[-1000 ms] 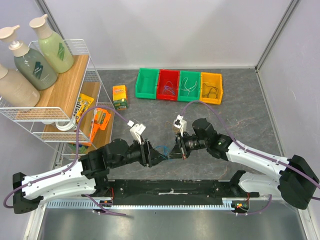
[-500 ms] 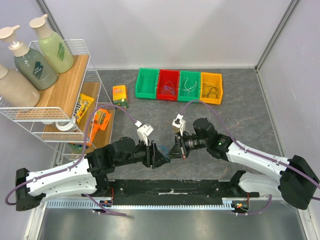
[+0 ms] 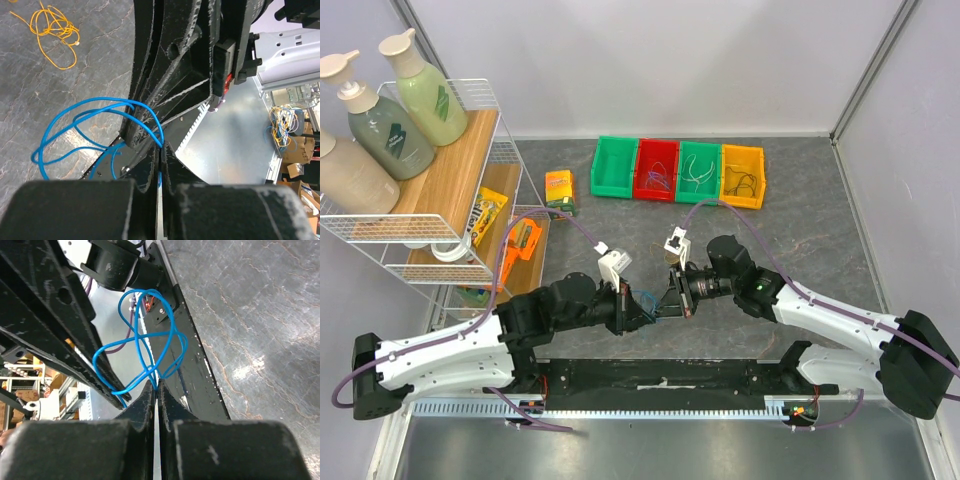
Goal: Untangle the cables
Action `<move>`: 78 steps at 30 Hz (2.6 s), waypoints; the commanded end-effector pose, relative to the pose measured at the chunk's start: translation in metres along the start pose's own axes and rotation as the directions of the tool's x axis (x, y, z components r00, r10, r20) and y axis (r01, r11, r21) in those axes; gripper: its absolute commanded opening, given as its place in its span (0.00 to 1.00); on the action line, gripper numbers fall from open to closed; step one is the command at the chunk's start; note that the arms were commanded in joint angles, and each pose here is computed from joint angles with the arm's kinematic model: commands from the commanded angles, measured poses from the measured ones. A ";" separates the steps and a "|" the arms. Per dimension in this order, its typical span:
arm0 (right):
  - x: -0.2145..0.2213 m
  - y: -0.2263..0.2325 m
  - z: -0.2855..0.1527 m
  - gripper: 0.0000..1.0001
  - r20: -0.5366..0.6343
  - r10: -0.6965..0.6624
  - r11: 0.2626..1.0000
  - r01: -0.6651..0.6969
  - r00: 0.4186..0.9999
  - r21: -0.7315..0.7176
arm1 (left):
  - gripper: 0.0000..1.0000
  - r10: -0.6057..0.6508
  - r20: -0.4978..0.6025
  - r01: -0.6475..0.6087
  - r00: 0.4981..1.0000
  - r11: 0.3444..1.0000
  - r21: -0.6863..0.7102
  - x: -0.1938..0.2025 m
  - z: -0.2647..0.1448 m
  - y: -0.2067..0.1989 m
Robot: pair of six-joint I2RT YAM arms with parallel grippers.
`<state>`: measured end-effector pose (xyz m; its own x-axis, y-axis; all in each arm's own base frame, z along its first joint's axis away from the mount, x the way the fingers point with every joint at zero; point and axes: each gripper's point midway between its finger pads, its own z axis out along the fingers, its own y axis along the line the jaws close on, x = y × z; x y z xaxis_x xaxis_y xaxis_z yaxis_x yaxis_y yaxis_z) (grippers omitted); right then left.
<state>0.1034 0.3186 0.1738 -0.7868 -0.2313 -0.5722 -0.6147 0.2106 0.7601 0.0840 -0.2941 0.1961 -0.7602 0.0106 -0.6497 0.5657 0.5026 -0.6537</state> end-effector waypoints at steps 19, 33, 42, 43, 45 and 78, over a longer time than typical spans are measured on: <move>-0.032 -0.124 -0.102 0.00 0.259 -0.151 0.575 -0.129 0.954 0.808 | 0.02 0.006 0.191 -0.015 0.982 0.999 0.045 -0.043 -0.066 -0.021; -0.062 -0.110 -0.234 0.00 0.380 -0.369 0.150 -0.350 0.848 0.925 | 0.02 -0.111 0.372 0.185 0.921 0.968 -0.169 -0.054 -0.110 0.038; -0.078 -0.102 -0.237 0.00 0.341 -0.395 0.210 -0.277 0.853 0.938 | 0.02 -0.165 0.413 0.232 0.896 0.965 -0.118 -0.048 -0.130 0.044; -0.081 -0.099 -0.231 0.00 0.330 -0.406 0.249 -0.244 0.852 0.937 | 0.02 -0.160 0.401 0.223 0.902 0.968 -0.116 -0.047 -0.127 0.042; -0.083 -0.095 -0.217 0.00 0.316 -0.406 0.318 -0.192 0.857 0.928 | 0.02 -0.155 0.379 0.213 0.912 0.970 -0.115 -0.046 -0.121 0.038; -0.021 0.041 0.037 0.00 0.156 -0.244 0.970 0.240 0.957 0.046 | 0.04 -0.157 0.197 0.166 0.968 0.986 -0.032 -0.039 -0.037 -0.003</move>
<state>0.1002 0.3524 0.1806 -0.5816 -0.2185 -0.7836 -0.8047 0.2962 0.5146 0.1018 -0.2596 0.2233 -0.7579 -0.1970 -0.6219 0.4253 0.5736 -0.7000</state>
